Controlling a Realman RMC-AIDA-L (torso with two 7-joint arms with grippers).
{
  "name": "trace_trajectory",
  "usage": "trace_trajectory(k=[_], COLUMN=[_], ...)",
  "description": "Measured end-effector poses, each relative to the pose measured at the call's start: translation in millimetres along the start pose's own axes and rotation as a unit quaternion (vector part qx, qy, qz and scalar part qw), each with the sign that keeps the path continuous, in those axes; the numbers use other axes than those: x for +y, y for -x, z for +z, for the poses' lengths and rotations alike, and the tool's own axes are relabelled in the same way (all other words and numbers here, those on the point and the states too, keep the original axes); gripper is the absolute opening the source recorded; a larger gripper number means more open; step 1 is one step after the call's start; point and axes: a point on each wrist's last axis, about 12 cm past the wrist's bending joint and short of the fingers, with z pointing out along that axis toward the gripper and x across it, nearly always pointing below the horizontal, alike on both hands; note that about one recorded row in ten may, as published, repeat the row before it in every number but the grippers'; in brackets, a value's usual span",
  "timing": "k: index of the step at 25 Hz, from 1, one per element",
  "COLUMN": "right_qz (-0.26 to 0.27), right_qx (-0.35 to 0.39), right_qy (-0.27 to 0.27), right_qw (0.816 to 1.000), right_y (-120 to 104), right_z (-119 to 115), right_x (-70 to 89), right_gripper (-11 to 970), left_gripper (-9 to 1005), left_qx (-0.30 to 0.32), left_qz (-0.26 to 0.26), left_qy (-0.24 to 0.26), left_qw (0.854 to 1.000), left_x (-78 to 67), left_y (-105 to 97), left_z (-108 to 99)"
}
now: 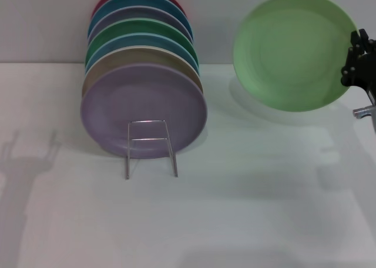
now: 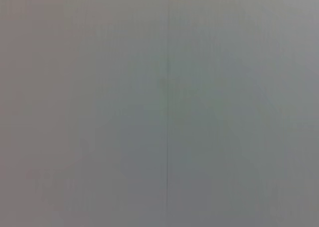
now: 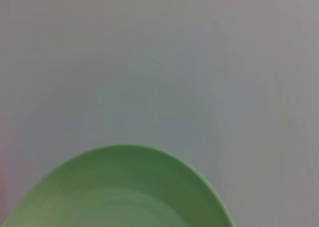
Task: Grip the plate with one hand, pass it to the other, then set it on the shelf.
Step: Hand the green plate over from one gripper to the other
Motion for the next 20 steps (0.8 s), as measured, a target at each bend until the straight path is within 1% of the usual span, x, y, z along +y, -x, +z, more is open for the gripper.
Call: trace_trajectory(k=[2,4,5,8,9,11,15,18,20], right_qz=[0.02,0.052,0.052,0.075,0.09,0.097,0.118,0.126,0.125], right_qx=[-0.008,-0.022,-0.022,-0.035,-0.041,-0.043,-0.058,-0.072,-0.078], right_qy=[-0.002,-0.007,-0.007,-0.011,-0.013,-0.014,-0.014,-0.005,0.006], right_qw=[1.0,0.998,0.998,0.996,0.995,0.994,0.991,0.989,0.989], right_y=[-4,-10,-10,-16,-20,-22,-30,-33,-34], right_z=[-2,-3,-3,-7,-10,-12,-25,-37,-46], right_x=[0.1,-1.4,-1.4,-3.1,-4.9,-6.3,-10.2,-9.1,-5.3], right_gripper=[20,20,19,19,19,19,19,19,19], left_gripper=[768,768,768,767,767,767,767,766,766], left_qx=[0.001,0.001,0.001,0.001,0.001,0.001,0.004,0.008,0.009], left_qz=[0.0,0.0,0.0,-0.002,-0.002,-0.004,-0.019,-0.031,-0.034], left_qy=[0.0,-0.001,-0.001,-0.003,-0.003,-0.006,-0.012,-0.022,-0.031], left_qw=[1.0,1.0,1.0,1.0,1.0,1.0,1.0,0.999,0.999], left_x=[-0.1,-0.3,-0.3,-1.6,-1.6,-3.2,-6.6,-9.2,-11.4], left_y=[0,0,0,0,0,-1,-1,-1,0], left_z=[0,0,0,0,0,0,-2,-6,-10])
